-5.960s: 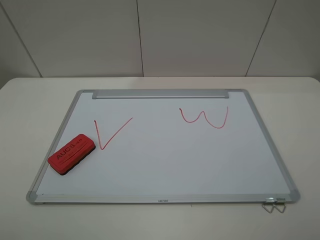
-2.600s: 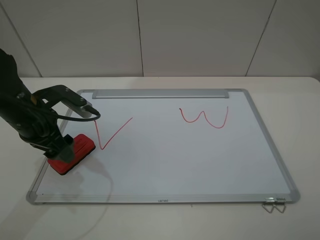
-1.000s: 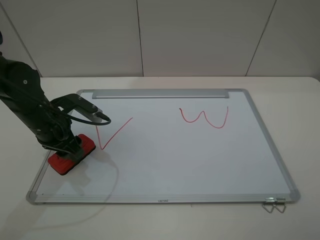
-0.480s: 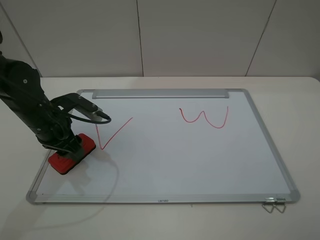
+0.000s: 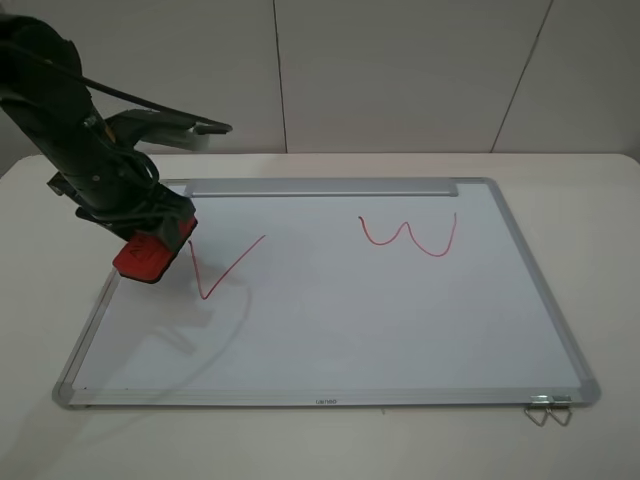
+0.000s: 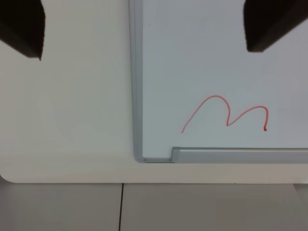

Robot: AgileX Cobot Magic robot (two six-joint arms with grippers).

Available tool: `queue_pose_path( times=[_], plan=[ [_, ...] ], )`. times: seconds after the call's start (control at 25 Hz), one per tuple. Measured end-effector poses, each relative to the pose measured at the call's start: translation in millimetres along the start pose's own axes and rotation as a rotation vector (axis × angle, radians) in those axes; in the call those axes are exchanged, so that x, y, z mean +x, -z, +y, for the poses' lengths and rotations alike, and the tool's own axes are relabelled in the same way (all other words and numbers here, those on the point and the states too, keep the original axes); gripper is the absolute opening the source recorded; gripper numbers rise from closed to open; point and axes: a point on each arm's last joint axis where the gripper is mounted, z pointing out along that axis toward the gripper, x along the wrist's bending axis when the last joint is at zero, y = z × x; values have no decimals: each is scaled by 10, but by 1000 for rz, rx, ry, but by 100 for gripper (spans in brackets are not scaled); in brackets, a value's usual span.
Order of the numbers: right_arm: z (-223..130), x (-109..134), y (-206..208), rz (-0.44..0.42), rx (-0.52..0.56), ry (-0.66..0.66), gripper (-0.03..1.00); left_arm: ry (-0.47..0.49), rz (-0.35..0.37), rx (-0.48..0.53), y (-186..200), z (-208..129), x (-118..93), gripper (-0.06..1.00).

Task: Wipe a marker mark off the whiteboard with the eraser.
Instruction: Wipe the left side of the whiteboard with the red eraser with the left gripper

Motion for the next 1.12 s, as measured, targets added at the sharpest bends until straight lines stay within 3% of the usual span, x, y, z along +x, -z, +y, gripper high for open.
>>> queue_pose_path(
  times=[0.32, 0.52, 1.12],
  plan=[
    [0, 0, 0, 0, 0, 0, 71, 53, 11, 125, -466, 437, 56, 56],
    [0, 0, 0, 0, 0, 0, 71, 99, 46, 114, -561, 655, 177, 56],
    [0, 0, 0, 0, 0, 0, 71, 100, 58, 147, -835, 624, 221, 56]
  ],
)
